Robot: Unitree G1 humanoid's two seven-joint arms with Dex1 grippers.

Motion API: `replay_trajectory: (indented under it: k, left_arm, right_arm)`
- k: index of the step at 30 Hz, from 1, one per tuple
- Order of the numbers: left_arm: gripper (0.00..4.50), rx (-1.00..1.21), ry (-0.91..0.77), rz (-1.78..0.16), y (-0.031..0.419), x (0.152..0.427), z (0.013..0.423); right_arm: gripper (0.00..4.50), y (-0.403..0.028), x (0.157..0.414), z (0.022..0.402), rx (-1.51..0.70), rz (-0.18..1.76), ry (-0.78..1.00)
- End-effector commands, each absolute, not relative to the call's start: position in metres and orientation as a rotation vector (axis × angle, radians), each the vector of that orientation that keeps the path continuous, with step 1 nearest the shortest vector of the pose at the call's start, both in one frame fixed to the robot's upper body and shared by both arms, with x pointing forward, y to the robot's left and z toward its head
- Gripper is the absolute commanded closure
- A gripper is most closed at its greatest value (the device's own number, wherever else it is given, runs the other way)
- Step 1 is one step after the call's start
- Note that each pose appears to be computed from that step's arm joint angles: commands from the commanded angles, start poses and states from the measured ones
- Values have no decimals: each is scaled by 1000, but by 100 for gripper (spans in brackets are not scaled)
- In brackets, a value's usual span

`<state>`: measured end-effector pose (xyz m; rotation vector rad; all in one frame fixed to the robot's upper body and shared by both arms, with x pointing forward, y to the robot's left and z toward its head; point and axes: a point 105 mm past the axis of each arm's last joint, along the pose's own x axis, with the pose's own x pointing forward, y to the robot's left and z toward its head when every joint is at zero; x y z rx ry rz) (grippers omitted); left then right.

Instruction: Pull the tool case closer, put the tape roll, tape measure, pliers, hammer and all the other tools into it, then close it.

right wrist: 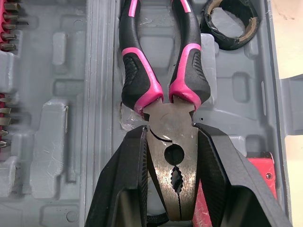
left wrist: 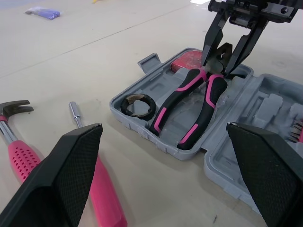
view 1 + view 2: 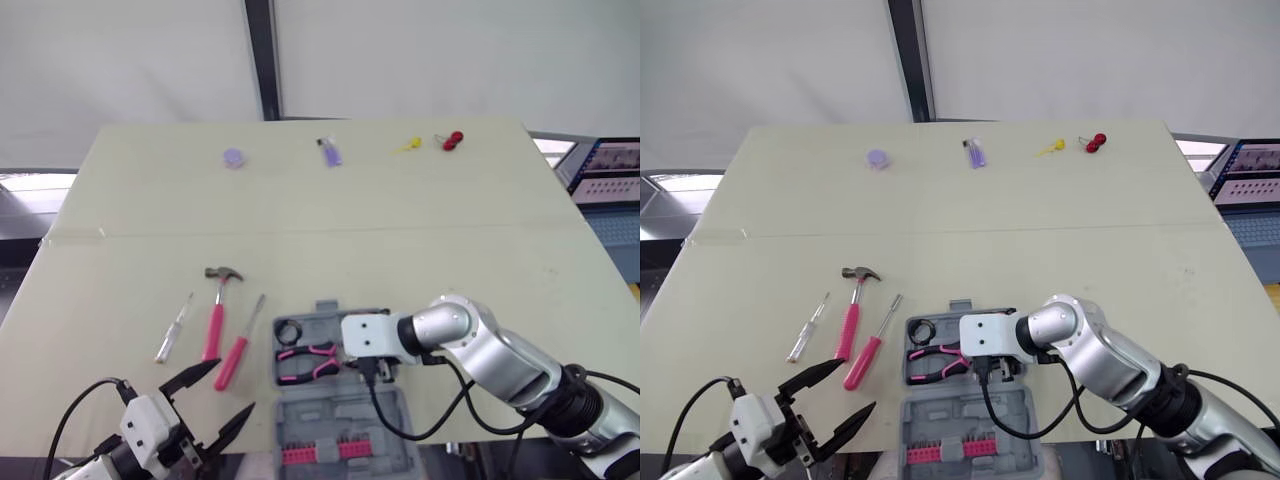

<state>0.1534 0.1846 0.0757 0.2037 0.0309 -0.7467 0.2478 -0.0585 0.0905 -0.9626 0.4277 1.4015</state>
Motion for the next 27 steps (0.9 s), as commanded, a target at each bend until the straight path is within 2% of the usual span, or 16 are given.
replay_trajectory:
  k: [1,27]
  left_arm:
    - [0,214,15,-758,182,154,80]
    - [0,228,11,-756,181,159,79]
  right_arm:
    - [353,-56,246,93,-959,1399,407]
    - [353,-56,247,81,-939,1391,444]
